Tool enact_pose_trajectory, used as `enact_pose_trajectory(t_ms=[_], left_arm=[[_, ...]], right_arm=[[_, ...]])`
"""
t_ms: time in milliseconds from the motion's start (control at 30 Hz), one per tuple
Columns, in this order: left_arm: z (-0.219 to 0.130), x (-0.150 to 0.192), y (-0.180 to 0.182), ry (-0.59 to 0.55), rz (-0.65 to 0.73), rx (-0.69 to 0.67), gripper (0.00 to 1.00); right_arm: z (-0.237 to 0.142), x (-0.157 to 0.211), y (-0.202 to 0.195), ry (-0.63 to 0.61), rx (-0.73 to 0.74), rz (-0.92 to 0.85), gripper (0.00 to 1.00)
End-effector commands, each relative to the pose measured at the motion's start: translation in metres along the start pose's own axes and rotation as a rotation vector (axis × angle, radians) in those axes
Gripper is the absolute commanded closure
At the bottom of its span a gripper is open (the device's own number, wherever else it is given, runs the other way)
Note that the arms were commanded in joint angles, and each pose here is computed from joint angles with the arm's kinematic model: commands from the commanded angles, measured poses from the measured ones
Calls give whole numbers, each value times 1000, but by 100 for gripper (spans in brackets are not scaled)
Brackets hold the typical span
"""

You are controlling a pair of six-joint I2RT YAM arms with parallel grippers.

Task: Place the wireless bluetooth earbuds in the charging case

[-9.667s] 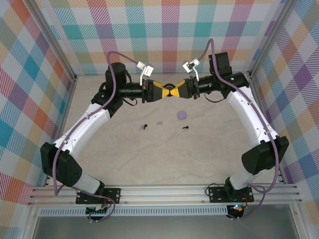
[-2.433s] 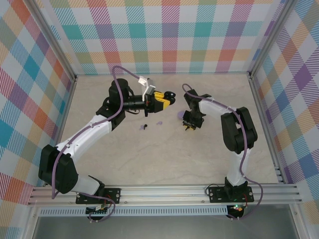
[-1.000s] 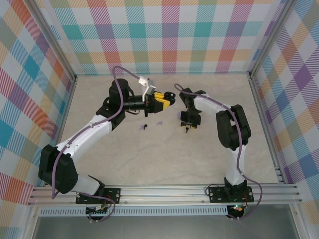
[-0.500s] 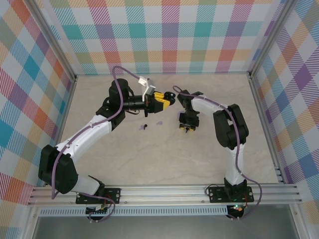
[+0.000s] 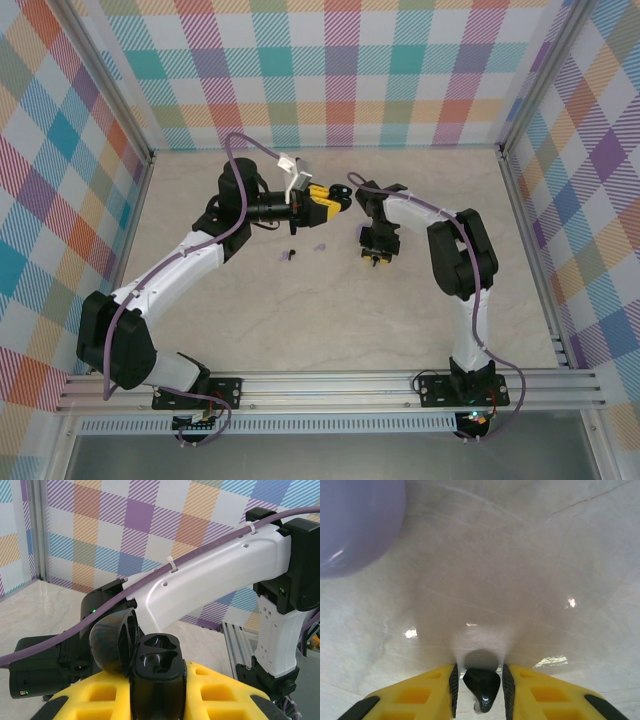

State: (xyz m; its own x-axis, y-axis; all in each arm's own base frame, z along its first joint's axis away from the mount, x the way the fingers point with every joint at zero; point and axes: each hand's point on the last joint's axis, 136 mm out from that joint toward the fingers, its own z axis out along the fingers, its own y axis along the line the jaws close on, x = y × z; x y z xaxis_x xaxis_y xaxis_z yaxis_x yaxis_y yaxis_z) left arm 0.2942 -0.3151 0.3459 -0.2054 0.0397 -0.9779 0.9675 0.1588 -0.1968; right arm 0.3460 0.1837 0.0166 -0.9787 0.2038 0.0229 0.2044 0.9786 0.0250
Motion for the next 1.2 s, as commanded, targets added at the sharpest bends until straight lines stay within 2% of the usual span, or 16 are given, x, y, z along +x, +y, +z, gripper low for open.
enact_pose_trajectory(t_ms=[0,333,767,1167], left_arm=[[-4,-5,-13,-10,39,24,91],[-4,-6,-14,-12,42,29,91],[-5,-3,-9,-5,24,-6,91],[-7,23,31,32,-81,-210,91]], right_arm=[[9,1,-4,10,50,11,68],[10,1,-9,-2,63,12,75],[-24,-9,-8,-166,-9,-50,77],[-76,-9,-8,-378,-155,-112,78]])
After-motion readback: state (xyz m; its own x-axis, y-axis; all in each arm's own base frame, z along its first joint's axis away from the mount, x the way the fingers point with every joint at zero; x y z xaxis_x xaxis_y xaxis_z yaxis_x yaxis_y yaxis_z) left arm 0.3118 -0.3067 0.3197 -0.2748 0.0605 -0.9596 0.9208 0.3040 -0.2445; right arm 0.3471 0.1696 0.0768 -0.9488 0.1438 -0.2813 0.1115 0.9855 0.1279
